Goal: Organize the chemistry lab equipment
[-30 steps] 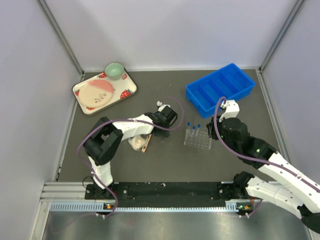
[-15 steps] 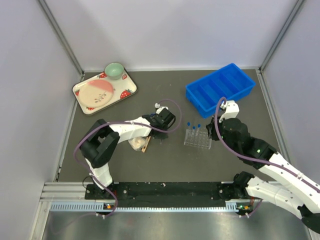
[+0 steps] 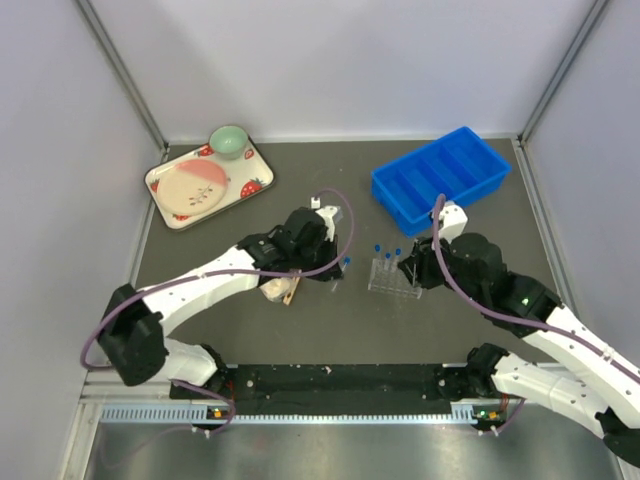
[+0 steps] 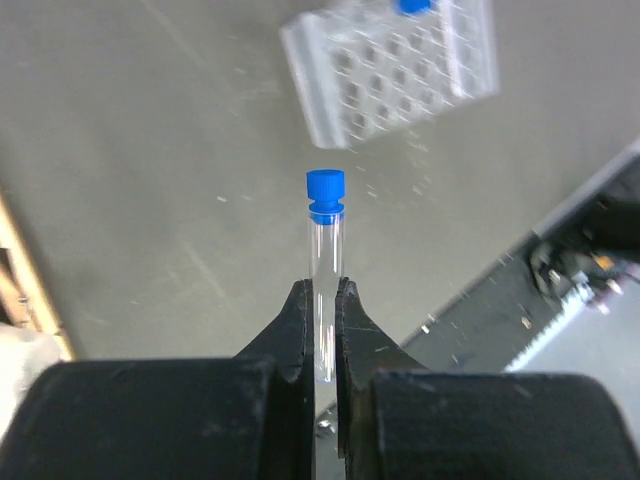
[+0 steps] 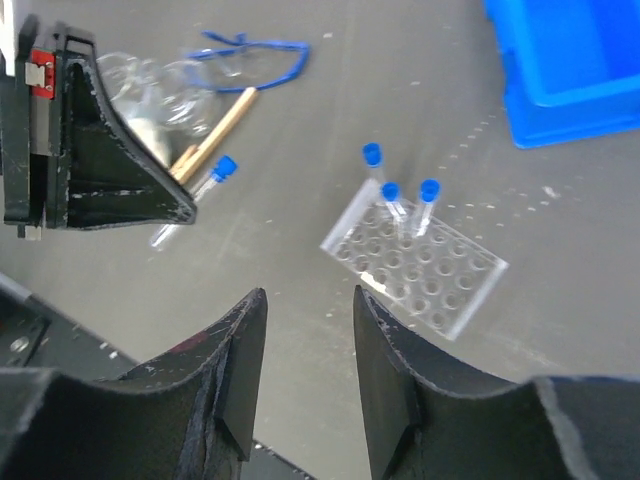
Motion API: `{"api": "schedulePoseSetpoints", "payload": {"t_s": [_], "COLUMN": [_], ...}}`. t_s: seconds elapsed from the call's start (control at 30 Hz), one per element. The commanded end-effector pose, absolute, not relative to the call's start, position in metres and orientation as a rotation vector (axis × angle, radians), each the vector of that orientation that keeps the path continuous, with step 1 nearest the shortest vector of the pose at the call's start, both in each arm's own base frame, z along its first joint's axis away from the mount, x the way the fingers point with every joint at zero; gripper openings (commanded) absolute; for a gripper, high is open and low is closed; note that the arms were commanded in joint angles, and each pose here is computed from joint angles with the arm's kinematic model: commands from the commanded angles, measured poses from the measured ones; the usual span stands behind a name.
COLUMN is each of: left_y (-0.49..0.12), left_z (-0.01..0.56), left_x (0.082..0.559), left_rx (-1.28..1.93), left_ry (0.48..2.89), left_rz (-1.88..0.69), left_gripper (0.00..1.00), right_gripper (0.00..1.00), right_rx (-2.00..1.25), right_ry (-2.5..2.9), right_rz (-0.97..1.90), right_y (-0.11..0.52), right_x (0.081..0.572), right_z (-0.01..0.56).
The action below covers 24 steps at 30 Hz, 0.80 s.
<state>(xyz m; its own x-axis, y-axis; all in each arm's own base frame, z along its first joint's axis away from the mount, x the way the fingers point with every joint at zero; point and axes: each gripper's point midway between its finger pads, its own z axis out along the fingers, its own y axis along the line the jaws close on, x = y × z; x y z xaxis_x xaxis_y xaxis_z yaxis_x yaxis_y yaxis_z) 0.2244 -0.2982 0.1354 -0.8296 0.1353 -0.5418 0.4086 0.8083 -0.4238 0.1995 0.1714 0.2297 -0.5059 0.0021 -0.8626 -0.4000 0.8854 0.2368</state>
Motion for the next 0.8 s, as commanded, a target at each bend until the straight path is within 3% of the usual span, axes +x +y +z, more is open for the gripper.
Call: {"api": "schedulePoseSetpoints", "payload": {"t_s": [0.0, 0.1, 0.23, 0.77], "left_y": [-0.318, -0.321, -0.316, -0.294], "left_z": [0.174, 0.201, 0.229, 0.282], "left_x": [0.178, 0.157, 0.130, 0.065], "left_rx": [0.647, 0.746, 0.871, 1.118], "left_ry": [2.364, 2.237, 2.070, 1.639], "left_rz": [-1.109, -1.274, -1.414, -1.700], "left_gripper": [0.00, 0.00, 0.00, 0.00], "right_gripper": [0.41, 0.43, 0.53, 0.57], "right_rx": [-0.448, -0.520, -0.599, -0.689], "right_ry": [1.984, 1.953, 1.924, 1.819], "right_rz": [0.779, 0.912, 1.065, 1.493], "right_y": [0.205, 0.219, 0.234, 0.275], "right_x": [0.171, 0.154, 0.135, 0.093], "right_z": [0.267, 0.280, 0.293, 0.323]}}
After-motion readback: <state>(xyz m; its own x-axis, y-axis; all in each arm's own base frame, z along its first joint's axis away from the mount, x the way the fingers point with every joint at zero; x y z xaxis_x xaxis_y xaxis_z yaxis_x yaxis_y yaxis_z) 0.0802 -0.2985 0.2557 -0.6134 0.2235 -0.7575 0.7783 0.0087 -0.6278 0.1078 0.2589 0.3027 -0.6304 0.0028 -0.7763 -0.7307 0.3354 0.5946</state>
